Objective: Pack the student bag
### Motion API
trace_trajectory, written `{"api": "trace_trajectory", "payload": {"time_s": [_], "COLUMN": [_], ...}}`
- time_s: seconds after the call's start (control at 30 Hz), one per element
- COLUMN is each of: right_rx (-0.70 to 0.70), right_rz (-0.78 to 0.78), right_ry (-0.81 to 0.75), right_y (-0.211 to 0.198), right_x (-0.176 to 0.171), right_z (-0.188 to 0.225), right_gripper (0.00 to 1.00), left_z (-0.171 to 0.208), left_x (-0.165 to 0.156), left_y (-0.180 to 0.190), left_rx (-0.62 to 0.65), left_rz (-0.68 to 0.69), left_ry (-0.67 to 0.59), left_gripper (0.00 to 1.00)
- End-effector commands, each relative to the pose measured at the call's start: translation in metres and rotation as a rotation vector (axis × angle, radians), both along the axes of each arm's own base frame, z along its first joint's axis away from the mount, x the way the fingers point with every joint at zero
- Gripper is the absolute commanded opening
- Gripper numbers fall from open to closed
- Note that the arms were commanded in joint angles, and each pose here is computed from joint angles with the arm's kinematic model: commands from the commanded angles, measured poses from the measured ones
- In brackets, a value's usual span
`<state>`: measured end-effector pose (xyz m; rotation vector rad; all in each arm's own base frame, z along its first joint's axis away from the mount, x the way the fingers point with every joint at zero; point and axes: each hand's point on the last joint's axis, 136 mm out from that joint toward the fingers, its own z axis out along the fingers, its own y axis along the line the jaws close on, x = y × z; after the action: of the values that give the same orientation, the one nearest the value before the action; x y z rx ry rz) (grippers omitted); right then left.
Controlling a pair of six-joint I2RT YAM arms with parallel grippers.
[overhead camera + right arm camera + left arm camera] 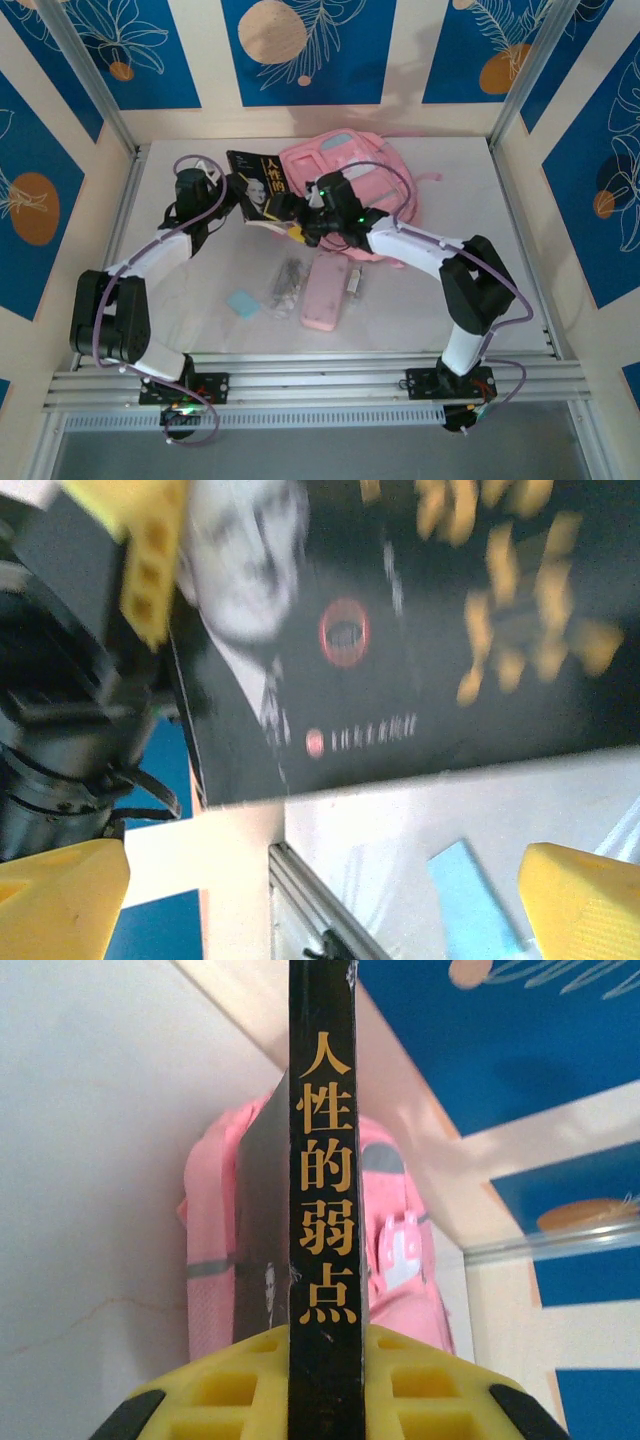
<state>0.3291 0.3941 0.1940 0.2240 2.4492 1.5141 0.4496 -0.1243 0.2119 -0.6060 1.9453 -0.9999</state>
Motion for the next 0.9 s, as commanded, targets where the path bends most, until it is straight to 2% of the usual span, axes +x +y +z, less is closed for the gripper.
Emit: {"api": "trace_trajectory", "payload": {"time_s": [0.0,0.13,0.37,0.6,0.63,0.67,0.77,0.83,0.87], "right_rx": [0.120,0.225,0.400,0.444,0.444,0.446,0.458,0.472,0.470], "right_rz": [-0.102,-0.159,-0.242,-0.260,-0.270,-0.284,-0.297,-0.308,-0.316], "right_ry": [0.011,0.047,0.140,0.145,0.135,0.122,0.079,0.072,0.071], "right_y": [0.018,0.034,0.052,0.061,0.059,0.056,0.049,0.045,0.042], "right_x": [0.006,0.004,0.020,0.024,0.027,0.030,0.041,0.047,0.049], "right_z": [0.013,0.023,0.014,0.012,0.012,0.012,0.016,0.018,0.017], "right_gripper": [0.99,0.99,0.99,1.00,0.97,0.92,0.63,0.27,0.14], "left_z": [0.039,0.042,0.043,0.049,0.049,0.050,0.048,0.046,0.045], "left_x": [0.006,0.001,-0.012,-0.023,-0.024,-0.025,-0.027,-0.027,-0.028], "left_y": [0.015,0.020,0.019,0.019,0.019,0.018,0.013,0.010,0.009], "left_rx": [-0.045,-0.072,-0.156,-0.203,-0.209,-0.213,-0.215,-0.218,-0.219], "left_rz": [0.106,0.154,0.194,0.218,0.216,0.211,0.193,0.183,0.178], "left_ry": [-0.126,-0.146,-0.164,-0.193,-0.194,-0.192,-0.181,-0.173,-0.170], "left_gripper": [0.00,0.00,0.00,0.00,0.00,0.00,0.00,0.00,0.00]}}
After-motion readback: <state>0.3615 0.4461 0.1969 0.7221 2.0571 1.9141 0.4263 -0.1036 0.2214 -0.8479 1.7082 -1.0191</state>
